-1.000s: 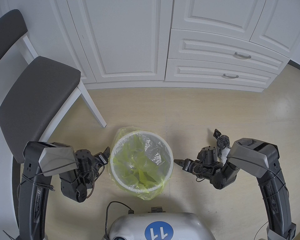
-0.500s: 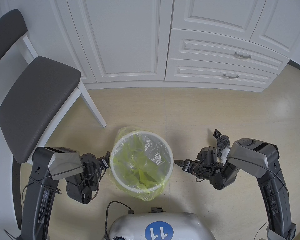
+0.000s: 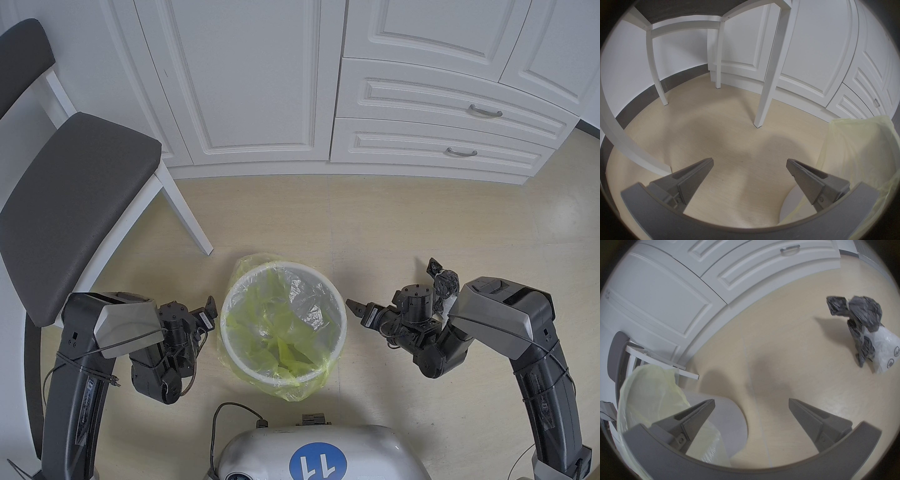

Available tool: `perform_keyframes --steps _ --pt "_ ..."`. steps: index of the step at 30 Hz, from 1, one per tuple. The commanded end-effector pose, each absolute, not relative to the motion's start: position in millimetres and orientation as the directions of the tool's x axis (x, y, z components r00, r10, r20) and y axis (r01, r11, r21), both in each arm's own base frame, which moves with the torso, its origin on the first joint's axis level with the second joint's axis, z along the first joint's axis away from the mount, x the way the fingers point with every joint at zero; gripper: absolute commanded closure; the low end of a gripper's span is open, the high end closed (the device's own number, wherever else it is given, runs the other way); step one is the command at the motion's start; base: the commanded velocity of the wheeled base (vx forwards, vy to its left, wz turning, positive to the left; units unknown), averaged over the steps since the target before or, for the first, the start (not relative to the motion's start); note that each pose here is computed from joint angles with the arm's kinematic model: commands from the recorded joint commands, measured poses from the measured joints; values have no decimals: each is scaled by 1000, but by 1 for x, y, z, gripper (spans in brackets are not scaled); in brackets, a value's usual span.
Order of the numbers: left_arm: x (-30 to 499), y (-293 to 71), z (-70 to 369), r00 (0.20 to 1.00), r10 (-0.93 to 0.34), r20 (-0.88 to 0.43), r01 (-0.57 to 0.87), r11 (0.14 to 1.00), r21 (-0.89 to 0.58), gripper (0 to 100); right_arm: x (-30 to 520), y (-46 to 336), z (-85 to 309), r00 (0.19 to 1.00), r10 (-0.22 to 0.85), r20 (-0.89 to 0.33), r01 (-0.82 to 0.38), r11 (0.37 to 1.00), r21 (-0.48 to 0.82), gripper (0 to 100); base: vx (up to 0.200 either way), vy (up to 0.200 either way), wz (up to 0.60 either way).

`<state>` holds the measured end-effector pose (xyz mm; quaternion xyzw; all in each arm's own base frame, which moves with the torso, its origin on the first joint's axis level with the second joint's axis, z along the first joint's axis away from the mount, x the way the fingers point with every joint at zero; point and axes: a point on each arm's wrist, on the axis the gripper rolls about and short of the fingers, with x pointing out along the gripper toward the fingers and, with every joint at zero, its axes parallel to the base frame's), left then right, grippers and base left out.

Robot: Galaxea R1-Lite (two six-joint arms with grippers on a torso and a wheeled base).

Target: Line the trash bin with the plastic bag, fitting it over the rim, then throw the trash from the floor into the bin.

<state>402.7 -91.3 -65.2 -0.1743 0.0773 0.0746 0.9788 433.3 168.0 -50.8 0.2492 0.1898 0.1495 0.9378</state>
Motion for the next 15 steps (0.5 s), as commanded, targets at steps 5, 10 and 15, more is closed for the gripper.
perform_keyframes --steps 5,10,15 --pt "406 -84 -55 978 140 -151 -185 922 -339 0 442 171 -27 914 353 -200 -202 823 531 0 0 0 0" --pt "406 -84 -53 979 142 -147 -185 922 -341 0 445 182 -11 928 358 -109 -244 800 548 0 0 0 0" --pt "406 -84 -53 979 142 -149 -185 922 -340 0 435 203 -15 910 400 -112 -274 781 561 0 0 0 0"
